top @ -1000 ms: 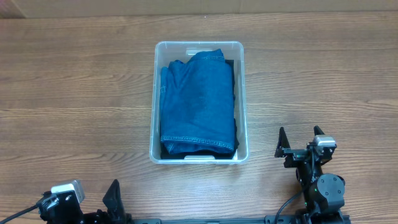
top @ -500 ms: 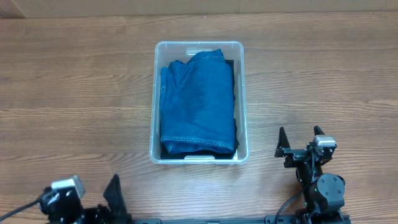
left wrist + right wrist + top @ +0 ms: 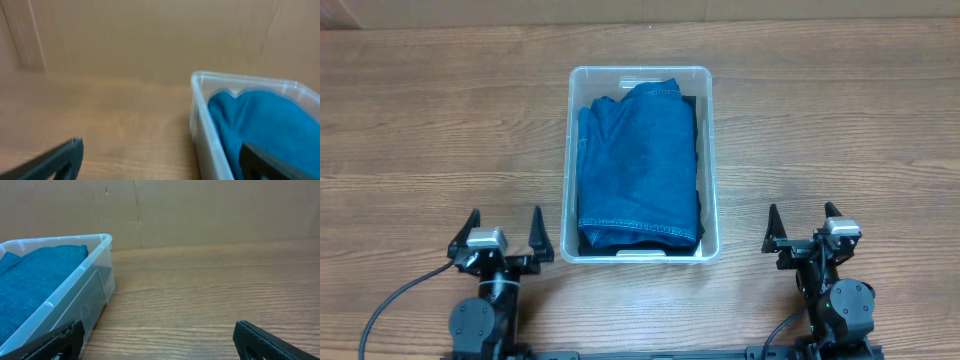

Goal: Pack container

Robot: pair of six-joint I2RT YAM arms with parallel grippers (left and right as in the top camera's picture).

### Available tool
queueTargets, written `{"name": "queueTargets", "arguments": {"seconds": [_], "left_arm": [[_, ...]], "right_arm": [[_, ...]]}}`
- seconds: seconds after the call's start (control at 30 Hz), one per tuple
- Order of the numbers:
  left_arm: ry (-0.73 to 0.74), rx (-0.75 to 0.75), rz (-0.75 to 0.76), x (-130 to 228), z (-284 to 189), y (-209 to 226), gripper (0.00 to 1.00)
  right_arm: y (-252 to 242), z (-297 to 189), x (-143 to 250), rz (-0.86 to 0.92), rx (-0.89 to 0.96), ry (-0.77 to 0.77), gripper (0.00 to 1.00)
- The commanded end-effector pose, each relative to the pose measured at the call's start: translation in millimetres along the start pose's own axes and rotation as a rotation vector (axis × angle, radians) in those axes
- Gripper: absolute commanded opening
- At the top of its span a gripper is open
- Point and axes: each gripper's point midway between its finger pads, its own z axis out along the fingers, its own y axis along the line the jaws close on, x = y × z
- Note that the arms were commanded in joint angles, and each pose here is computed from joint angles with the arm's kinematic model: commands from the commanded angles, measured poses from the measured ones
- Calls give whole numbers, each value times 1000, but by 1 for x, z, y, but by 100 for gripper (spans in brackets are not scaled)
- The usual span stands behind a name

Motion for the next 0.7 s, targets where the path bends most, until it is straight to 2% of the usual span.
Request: {"name": "queueTargets", "arguments": {"seconds": [0.0, 0.07, 0.67], "left_arm": [[20, 19, 47, 24, 5, -1, 100], [57, 12, 51, 33, 5, 1, 100], [53, 12, 50, 32, 5, 0, 100]], "right_arm": [[0, -1, -6, -1, -2, -17, 100], [0, -1, -6, -1, -3, -18, 100], [0, -1, -6, -1, -3, -18, 100]]}}
